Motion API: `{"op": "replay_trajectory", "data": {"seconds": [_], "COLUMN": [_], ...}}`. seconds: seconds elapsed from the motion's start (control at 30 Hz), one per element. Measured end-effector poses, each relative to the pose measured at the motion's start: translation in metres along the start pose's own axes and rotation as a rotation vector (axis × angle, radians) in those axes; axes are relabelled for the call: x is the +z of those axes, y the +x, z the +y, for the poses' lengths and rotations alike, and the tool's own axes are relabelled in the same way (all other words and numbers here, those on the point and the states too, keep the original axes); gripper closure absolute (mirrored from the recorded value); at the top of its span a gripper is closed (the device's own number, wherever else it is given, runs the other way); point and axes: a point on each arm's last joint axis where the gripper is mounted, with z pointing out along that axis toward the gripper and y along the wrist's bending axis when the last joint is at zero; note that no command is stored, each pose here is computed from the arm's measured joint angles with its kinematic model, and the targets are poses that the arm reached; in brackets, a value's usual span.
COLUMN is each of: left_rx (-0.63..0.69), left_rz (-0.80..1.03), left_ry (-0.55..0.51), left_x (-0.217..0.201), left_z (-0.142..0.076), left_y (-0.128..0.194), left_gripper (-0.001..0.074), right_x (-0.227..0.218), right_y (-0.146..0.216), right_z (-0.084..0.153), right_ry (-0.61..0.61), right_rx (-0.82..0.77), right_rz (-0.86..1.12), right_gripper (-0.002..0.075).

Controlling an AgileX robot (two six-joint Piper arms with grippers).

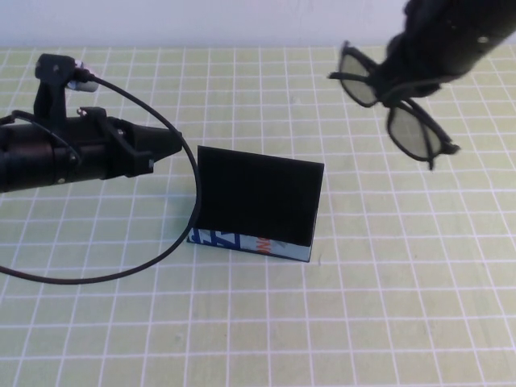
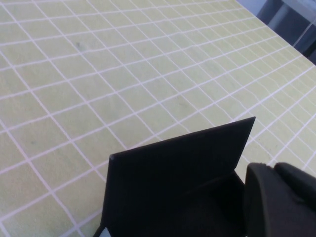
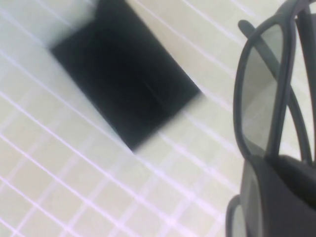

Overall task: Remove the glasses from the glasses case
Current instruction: Place the glasses on the table

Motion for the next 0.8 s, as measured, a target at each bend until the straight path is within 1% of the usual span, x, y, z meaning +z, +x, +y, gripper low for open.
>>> {"op": "replay_trajectory", "data": {"seconds": [0.13, 0.27, 0.5, 0.63, 0.8], "left_rx": [-0.002, -0.010, -0.012, -0.006, 0.001], "left_rz": [0.000, 0.005, 0.016, 0.052, 0.081], "left_ry": [0.000, 0.004, 0.035, 0.049, 0.051], "left_x": [0.000, 0.000, 0.000, 0.000, 0.000], "left_z": [0.000, 0.000, -0.003, -0.005, -0.005], "left_y": [0.000, 0.000, 0.001, 0.005, 0.007], "left_gripper": [0.0739, 0.0739, 0.0739, 0.0739, 0.0739], "right_x": [-0.001, 0.022, 0.093, 0.130, 0.163], "right_y": [0.036, 0.066, 0.092, 0.097, 0.104], "right_z": [-0.028, -0.049, -0.053, -0.058, -0.062], "right_ry": [0.044, 0.046, -0.052, -0.080, -0.096], "right_rx": [0.201, 0.405, 0.583, 0.646, 0.700], "right_rz": [0.074, 0.120, 0.163, 0.201, 0.234], "right_gripper": [0.0726, 0.0726, 0.0726, 0.0726, 0.0726]}}
